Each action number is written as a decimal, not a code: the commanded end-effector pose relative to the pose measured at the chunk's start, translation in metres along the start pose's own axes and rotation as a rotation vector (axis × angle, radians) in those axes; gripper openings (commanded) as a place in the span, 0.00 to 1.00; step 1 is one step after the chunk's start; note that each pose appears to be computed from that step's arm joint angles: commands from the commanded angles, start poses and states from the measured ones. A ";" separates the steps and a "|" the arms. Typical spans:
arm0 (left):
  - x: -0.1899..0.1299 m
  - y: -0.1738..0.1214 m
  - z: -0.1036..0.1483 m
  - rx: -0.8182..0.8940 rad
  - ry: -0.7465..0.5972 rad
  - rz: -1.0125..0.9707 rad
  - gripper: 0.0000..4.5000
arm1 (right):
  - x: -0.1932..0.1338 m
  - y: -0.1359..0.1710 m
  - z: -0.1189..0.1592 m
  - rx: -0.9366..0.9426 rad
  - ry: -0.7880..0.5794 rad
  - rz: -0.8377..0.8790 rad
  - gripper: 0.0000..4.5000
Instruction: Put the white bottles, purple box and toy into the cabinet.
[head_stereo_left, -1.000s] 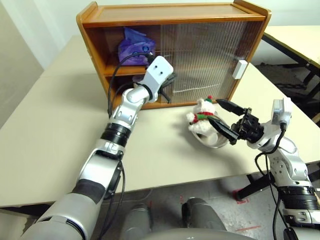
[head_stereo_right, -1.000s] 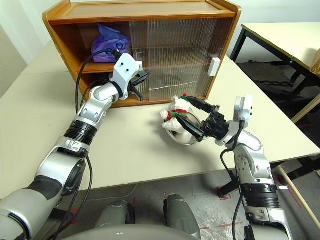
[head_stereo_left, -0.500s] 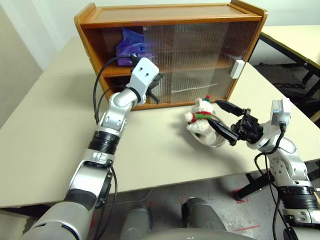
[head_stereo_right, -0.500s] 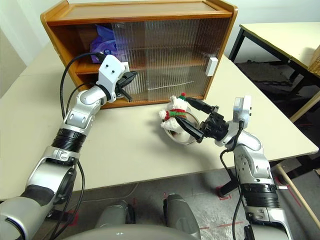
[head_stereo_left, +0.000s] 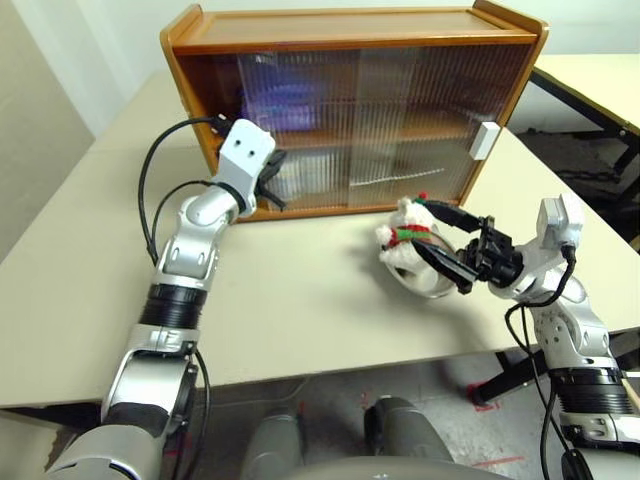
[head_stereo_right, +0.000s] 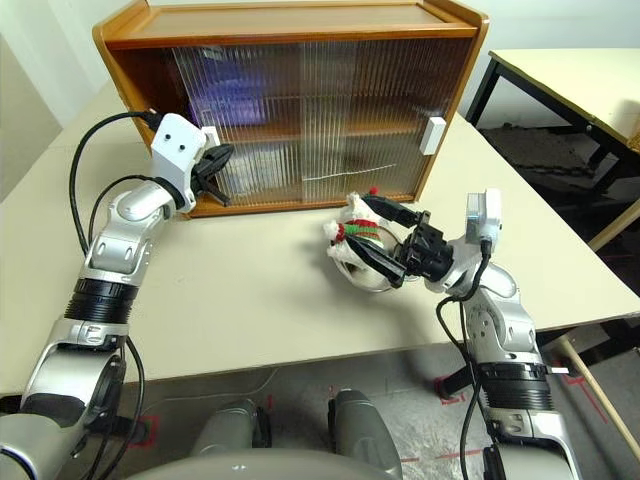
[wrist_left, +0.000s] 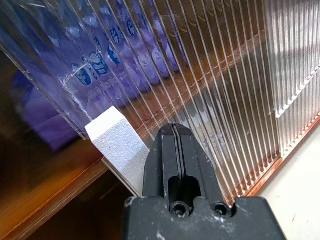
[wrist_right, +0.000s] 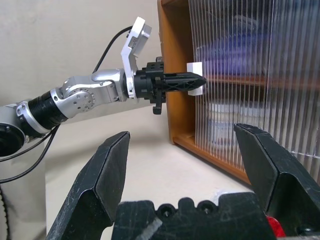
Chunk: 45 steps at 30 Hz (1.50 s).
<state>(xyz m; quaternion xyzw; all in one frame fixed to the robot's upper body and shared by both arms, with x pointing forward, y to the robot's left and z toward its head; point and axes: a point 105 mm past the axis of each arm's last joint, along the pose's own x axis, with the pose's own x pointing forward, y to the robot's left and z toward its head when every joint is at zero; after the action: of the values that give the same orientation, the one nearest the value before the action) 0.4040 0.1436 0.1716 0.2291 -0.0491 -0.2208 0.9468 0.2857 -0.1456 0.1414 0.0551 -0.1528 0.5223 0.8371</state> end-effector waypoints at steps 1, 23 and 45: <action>-0.011 0.019 -0.015 -0.015 0.057 0.073 0.01 | 0.002 -0.001 0.000 0.015 -0.013 0.012 1.00; -0.041 0.047 -0.031 -0.014 0.107 0.182 0.01 | 0.003 -0.009 0.000 0.009 -0.007 0.014 1.00; -0.077 -0.029 -0.006 -0.291 -0.267 -0.230 0.73 | -0.040 -0.049 0.024 -0.058 0.047 -0.171 1.00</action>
<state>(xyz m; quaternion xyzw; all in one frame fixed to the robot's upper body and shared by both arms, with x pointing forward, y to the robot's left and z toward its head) 0.3322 0.1575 0.1529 0.0815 -0.1166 -0.3353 0.9313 0.3048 -0.1961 0.1501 0.0230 -0.1364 0.4643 0.8748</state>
